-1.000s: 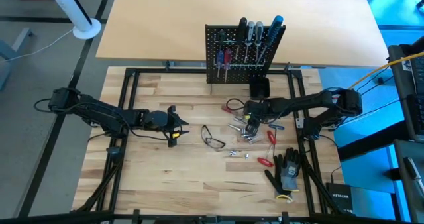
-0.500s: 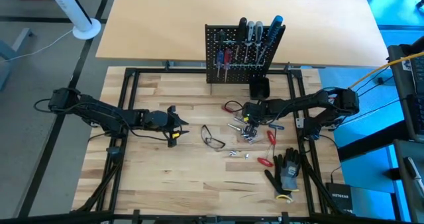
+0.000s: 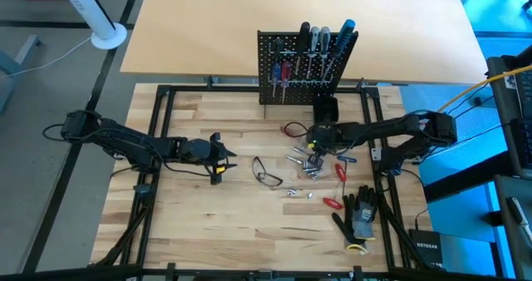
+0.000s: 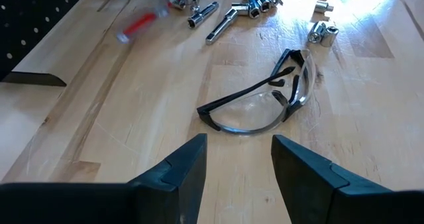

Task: Hang tools onto peg board
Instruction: Hang the red transparent screwdriver on the peg board

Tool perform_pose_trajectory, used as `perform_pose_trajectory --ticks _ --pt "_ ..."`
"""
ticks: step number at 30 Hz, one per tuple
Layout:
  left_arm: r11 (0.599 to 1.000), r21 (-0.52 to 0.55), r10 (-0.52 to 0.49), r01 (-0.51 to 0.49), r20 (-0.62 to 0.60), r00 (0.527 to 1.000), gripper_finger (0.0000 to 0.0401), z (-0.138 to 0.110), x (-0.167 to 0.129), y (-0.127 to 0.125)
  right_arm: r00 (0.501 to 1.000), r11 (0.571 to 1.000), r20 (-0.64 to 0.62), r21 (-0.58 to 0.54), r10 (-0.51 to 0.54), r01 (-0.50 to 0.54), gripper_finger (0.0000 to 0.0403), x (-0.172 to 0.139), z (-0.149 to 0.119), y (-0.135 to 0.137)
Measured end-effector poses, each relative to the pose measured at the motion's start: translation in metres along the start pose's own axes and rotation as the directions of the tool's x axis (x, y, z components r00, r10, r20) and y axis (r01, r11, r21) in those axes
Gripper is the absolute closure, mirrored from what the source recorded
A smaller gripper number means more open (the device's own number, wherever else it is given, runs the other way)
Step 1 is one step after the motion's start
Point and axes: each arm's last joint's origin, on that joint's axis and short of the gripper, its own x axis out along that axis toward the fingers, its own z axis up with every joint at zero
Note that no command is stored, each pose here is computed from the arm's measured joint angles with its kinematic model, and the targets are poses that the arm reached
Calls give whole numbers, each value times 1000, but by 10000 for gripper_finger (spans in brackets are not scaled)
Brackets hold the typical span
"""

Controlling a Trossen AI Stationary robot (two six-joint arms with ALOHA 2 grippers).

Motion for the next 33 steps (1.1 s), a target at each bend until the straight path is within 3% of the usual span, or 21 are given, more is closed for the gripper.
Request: perform_pose_trajectory --ticks 9,15,20,25,28,33 --pt "1000 2 1 -1 -12 1000 242 -1 0 0 993 998 112 55 27 -34 389 -38 -1 -8" --pt "1000 2 1 -1 -12 1000 242 -1 0 0 948 993 316 121 -37 -2 392 -71 0 -10" --pt "1000 3 1 -1 -21 1000 242 -2 0 0 844 972 511 230 -163 48 390 -98 0 0" --pt "1000 3 1 -1 -18 1000 242 -2 0 0 671 933 679 358 -297 50 391 -111 6 16" --pt "1000 2 1 -1 -16 1000 242 -2 0 0 585 913 734 407 -345 27 390 -104 8 21" --pt "1000 16 1 -1 -14 1000 242 -1 0 0 512 880 766 474 -390 -39 389 -74 5 28"
